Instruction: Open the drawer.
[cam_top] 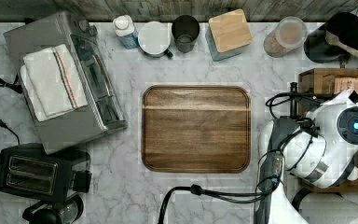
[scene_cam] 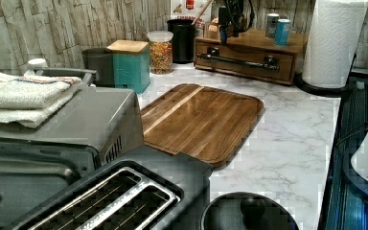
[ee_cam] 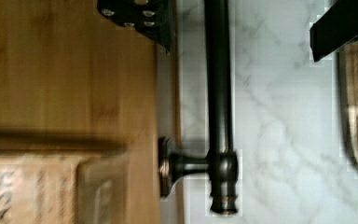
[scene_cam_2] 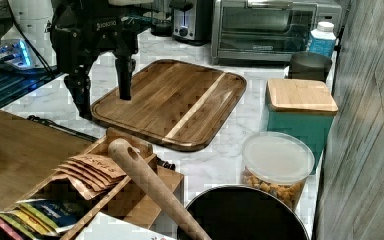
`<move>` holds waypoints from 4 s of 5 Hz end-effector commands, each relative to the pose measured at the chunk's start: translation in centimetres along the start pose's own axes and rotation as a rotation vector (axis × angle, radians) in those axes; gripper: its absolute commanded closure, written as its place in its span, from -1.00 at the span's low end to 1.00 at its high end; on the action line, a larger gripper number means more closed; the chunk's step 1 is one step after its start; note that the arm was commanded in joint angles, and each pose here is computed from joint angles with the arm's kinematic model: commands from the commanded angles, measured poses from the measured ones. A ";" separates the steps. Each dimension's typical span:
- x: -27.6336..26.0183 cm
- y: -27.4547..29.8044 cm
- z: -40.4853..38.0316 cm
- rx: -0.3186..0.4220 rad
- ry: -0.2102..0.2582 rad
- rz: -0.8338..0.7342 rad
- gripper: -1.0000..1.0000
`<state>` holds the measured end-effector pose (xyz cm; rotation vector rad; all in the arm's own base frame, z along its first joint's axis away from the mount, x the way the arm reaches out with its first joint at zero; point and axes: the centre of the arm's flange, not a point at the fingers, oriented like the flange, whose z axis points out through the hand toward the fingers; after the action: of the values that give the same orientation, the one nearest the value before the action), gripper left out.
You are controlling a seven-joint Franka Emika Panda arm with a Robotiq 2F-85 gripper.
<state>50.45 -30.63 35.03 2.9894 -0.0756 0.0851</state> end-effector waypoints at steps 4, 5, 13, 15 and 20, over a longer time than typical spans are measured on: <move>-3.0 -3.0 3.2 0.008 0.038 0.068 -1.00; -4.0 -3.1 4.7 -0.038 0.100 0.056 -1.00; -5.2 -2.9 10.7 -0.037 0.127 0.003 -1.00; -3.9 -5.3 8.5 0.136 -0.002 -0.107 -1.00; -6.7 -25.8 6.7 0.310 0.035 -0.126 -1.00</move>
<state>44.80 -19.89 24.36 3.1865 -0.2303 0.2450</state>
